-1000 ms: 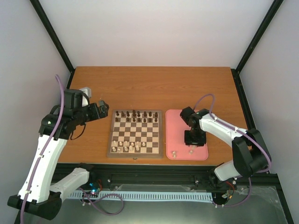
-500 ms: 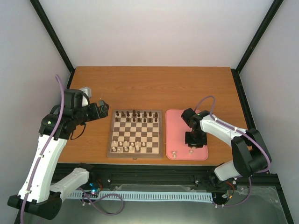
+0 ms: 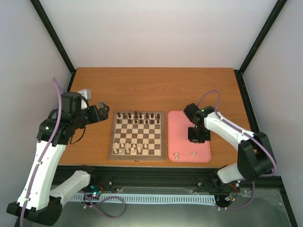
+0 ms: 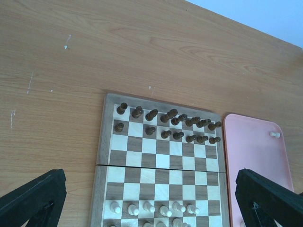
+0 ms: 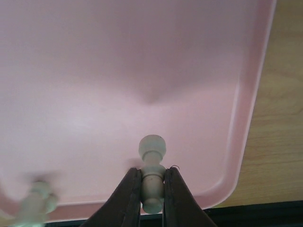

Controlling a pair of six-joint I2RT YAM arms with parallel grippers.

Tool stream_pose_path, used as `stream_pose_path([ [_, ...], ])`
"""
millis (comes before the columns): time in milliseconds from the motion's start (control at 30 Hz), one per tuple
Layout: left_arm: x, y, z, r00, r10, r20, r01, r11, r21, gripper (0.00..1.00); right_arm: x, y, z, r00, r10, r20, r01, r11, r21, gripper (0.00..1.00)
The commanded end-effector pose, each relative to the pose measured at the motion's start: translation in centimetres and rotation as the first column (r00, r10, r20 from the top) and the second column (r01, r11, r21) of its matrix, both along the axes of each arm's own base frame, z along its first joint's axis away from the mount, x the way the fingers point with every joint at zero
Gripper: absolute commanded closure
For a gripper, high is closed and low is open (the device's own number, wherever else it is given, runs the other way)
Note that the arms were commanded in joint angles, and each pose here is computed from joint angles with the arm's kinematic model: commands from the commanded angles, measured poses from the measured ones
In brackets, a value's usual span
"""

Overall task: Set up the chess pieces on the board
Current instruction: Pick up the chess piece from the storage box, then place the chess piece on the chessboard.

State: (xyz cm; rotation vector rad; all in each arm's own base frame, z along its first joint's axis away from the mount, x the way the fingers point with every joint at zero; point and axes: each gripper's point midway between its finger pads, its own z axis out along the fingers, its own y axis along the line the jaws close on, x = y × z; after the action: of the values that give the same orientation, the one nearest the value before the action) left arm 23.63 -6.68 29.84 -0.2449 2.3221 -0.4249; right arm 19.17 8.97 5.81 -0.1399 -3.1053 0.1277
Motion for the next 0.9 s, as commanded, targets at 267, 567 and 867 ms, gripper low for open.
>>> stream_pose_path([
  [267,-0.3,0.1,0.6,1.0,-0.002,0.024,0.002,1.0,-0.003,0.0,0.9,15.0,8.8,0.963,0.241,0.123,-0.261,0.947,0.188,0.97],
  [567,-0.3,0.0,0.6,1.0,-0.007,0.025,0.007,1.0,-0.006,0.0,-3.1,24.7,6.4,0.892,0.445,0.085,-0.452,0.862,0.229,0.97],
  [867,-0.4,-0.1,0.5,1.0,-0.013,0.026,0.013,1.0,-0.012,0.0,-3.6,27.0,4.0,0.863,0.504,0.045,-0.498,0.832,0.245,0.97],
])
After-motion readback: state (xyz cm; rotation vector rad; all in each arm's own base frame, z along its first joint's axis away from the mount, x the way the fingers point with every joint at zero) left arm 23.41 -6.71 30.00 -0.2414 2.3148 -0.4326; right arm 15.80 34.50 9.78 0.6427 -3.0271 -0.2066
